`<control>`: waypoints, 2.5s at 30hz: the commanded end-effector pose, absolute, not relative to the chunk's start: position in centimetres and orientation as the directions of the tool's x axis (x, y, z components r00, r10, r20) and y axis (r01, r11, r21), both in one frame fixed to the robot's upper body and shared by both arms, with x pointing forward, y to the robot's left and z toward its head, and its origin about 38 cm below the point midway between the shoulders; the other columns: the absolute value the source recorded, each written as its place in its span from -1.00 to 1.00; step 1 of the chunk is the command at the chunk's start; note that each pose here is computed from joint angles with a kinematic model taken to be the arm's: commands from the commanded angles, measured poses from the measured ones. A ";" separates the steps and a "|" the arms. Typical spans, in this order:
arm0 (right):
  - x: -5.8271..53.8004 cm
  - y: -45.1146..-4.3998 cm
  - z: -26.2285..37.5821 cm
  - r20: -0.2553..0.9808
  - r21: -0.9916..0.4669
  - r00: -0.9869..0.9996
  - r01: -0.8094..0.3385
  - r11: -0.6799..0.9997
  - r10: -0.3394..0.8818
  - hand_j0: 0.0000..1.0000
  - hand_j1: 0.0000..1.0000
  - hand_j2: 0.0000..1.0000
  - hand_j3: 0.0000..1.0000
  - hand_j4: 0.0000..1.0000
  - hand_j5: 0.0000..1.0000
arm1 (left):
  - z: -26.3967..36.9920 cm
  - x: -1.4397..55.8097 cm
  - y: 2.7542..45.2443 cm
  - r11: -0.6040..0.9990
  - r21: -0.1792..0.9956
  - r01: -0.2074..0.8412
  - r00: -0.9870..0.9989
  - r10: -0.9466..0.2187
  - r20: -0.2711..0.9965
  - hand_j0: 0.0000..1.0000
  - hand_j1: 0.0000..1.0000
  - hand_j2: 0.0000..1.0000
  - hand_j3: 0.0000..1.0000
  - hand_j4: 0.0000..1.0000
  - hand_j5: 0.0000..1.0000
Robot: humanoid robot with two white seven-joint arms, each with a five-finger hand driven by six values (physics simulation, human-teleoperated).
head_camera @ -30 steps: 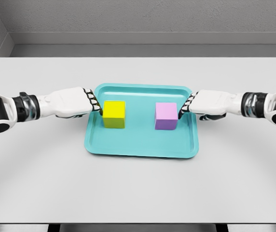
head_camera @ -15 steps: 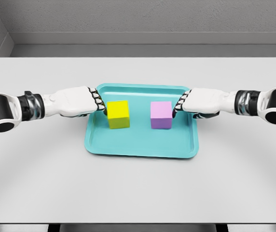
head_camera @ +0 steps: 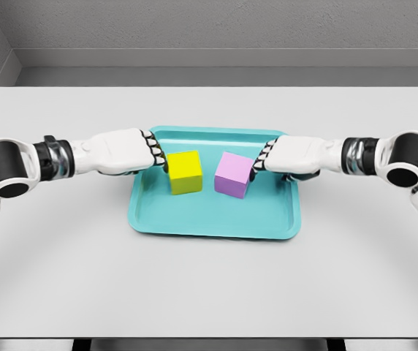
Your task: Push two cubes
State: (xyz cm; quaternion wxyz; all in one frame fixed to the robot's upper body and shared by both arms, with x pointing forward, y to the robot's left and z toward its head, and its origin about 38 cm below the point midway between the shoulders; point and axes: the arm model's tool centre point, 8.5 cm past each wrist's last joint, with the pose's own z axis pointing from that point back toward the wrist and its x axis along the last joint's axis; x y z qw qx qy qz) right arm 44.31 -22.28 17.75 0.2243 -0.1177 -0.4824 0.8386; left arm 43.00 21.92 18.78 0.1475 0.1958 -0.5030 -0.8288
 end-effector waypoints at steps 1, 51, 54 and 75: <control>44.7 -22.3 16.9 0.025 -0.853 -0.863 -0.281 -0.439 0.504 0.41 0.41 0.41 0.41 0.41 0.41 | 18.8 43.0 21.7 -0.444 0.895 0.048 -0.880 -0.442 -0.172 0.42 0.42 0.42 0.42 0.42 0.42; 46.0 -21.0 16.9 0.019 -0.855 -0.861 -0.277 -0.438 0.508 0.41 0.41 0.41 0.41 0.41 0.41 | 19.6 44.4 21.9 -0.439 0.897 0.043 -0.860 -0.473 -0.190 0.20 0.20 0.20 0.20 0.20 0.20; 46.0 -21.1 16.8 0.020 -0.854 -0.860 -0.281 -0.438 0.511 0.42 0.42 0.42 0.42 0.42 0.42 | 20.8 44.6 23.5 -0.442 0.896 0.034 -0.841 -0.496 -0.213 0.21 0.21 0.21 0.21 0.21 0.21; 45.8 -20.6 17.1 0.010 -0.854 -0.871 -0.263 -0.448 0.491 0.41 0.41 0.41 0.41 0.41 0.41 | 25.7 44.0 32.4 -0.448 0.892 0.067 -0.756 -0.606 -0.248 0.24 0.24 0.24 0.24 0.24 0.24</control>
